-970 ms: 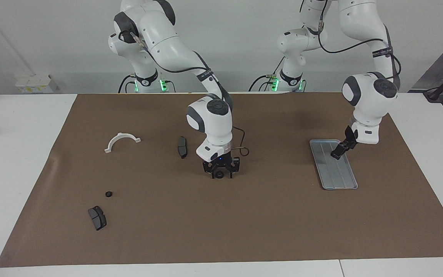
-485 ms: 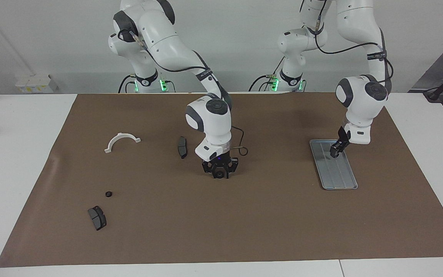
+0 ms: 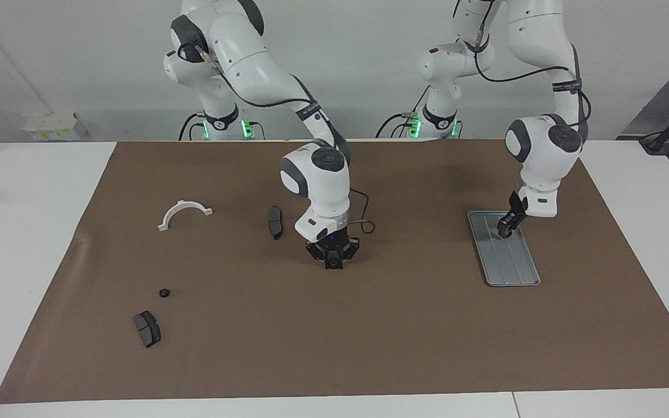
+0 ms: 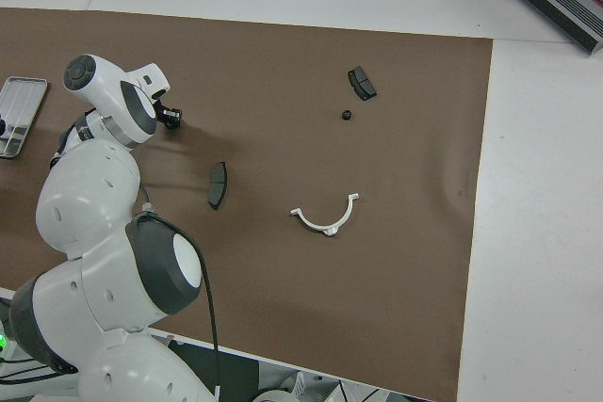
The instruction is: Place bearing gear from tray to pile
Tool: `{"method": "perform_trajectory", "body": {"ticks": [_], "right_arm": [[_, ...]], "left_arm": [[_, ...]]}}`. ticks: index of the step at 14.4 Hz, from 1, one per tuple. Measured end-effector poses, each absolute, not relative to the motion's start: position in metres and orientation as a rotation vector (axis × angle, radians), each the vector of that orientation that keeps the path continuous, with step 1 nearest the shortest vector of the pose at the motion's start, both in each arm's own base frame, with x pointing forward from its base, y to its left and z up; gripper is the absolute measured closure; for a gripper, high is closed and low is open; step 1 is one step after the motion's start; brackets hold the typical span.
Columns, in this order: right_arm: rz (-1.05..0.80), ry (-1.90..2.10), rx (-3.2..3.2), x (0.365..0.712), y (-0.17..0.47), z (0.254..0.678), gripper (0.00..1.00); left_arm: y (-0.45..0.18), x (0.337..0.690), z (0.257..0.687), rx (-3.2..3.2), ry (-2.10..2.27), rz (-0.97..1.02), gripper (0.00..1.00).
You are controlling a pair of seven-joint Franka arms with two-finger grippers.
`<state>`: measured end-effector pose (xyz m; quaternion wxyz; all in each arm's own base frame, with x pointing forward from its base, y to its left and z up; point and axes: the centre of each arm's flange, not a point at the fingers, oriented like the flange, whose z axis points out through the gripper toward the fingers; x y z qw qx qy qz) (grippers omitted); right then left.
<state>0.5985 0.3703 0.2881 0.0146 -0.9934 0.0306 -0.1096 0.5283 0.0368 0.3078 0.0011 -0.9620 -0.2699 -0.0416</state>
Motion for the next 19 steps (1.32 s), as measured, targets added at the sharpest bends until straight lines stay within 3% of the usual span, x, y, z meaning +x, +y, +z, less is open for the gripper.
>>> {"method": "perform_trajectory", "body": {"ticks": [5, 6, 11, 16, 19], "right_arm": [[-0.344, 0.076, -3.166, 0.652, 0.248, 0.33, 0.65], [-0.365, 0.081, -3.169, 0.664, 0.214, 0.344, 0.65], [-0.382, 0.087, -3.189, 0.691, 0.093, 0.36, 0.65], [-0.464, 0.118, -3.149, 0.713, 0.029, 0.342, 0.65], [-0.496, 0.13, -3.136, 0.734, 0.024, 0.32, 0.65]], "left_arm": [[0.037, 0.524, 0.299, -3.023, -0.849, -0.151, 0.54], [0.037, 0.524, 0.3, -3.024, -0.849, -0.156, 0.65], [0.029, 0.538, 0.319, -3.03, -0.824, -0.15, 0.65], [-0.059, 0.584, 0.404, -3.099, -0.607, -0.259, 0.65], [-0.131, 0.586, 0.414, -3.165, -0.5, -0.288, 0.65]]}}
